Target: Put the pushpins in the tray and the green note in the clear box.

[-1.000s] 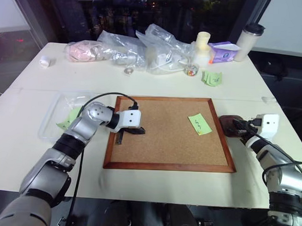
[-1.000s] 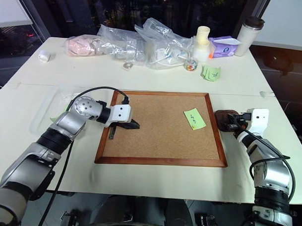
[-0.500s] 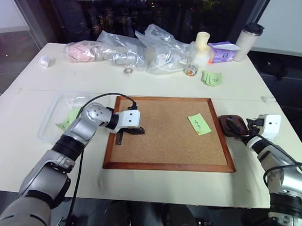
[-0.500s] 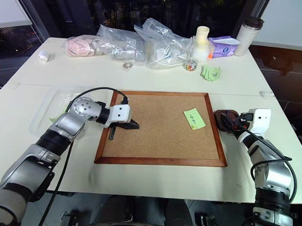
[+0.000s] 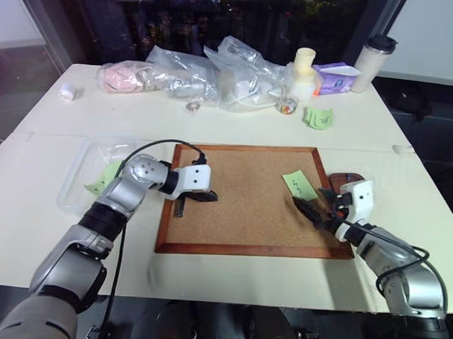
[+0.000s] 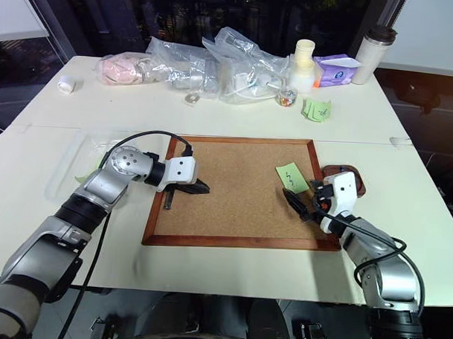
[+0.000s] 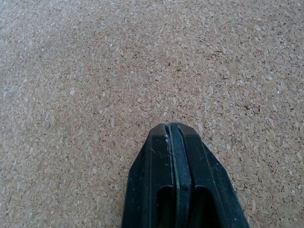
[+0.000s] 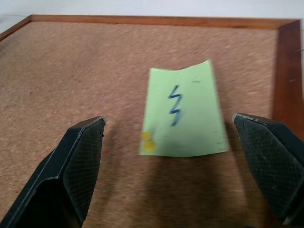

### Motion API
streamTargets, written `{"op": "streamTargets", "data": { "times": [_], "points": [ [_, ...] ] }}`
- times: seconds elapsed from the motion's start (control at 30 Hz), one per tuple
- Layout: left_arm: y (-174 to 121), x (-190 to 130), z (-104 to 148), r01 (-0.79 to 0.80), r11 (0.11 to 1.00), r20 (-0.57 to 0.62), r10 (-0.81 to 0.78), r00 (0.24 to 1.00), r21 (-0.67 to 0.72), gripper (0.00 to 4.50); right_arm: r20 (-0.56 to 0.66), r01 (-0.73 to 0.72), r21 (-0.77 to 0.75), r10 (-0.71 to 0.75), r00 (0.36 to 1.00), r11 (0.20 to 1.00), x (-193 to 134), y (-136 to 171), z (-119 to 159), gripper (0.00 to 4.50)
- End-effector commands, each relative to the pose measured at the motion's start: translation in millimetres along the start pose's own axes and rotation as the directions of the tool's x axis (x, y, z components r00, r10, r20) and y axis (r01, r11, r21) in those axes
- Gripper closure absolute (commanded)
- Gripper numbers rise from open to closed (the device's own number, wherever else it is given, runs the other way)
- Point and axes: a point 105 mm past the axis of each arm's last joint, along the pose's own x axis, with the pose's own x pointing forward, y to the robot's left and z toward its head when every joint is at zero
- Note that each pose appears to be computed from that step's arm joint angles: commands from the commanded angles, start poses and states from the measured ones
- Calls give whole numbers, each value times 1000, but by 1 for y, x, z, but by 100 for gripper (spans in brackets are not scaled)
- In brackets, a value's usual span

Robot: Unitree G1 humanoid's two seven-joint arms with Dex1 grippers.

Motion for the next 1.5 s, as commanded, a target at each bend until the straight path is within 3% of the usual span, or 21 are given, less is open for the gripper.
{"op": "streamTargets", "data": {
  "times": [0.03,0.23,0.27,0.33,0.57,0.7,1.03,1.33,1.5],
  "points": [
    [-10,0,-44,-12,993,-160,-7,987,-115,450,34,-3,-21,4,999,1000,2,3,6,8],
    [-10,0,-45,-12,993,-162,-7,987,-116,450,16,2,-29,-1,1000,1000,7,2,-3,8],
    [-10,0,-45,-13,993,-162,-7,987,-117,450,8,6,-39,-6,1000,999,7,1,-5,31],
    [-10,0,-45,-14,993,-163,-5,987,-118,450,1,9,-50,-9,1000,999,7,0,-8,94],
    [-11,-2,-47,-20,992,-167,-1,986,-123,450,-39,-13,-104,9,999,994,5,4,-20,440],
    [-9,-3,-48,-27,992,-172,5,985,-124,450,-58,-31,-142,22,998,989,3,9,-23,446],
    [4,-7,-45,-34,994,-167,17,986,-102,450,124,34,-174,-12,992,984,-1,7,33,446],
    [6,-4,-33,-19,995,-113,8,994,-99,450,153,35,-187,-7,988,982,-5,11,47,446],
    [63,-41,38,-137,958,225,196,954,-253,450,153,37,-189,-8,988,981,-4,12,47,446]
  ]
}}
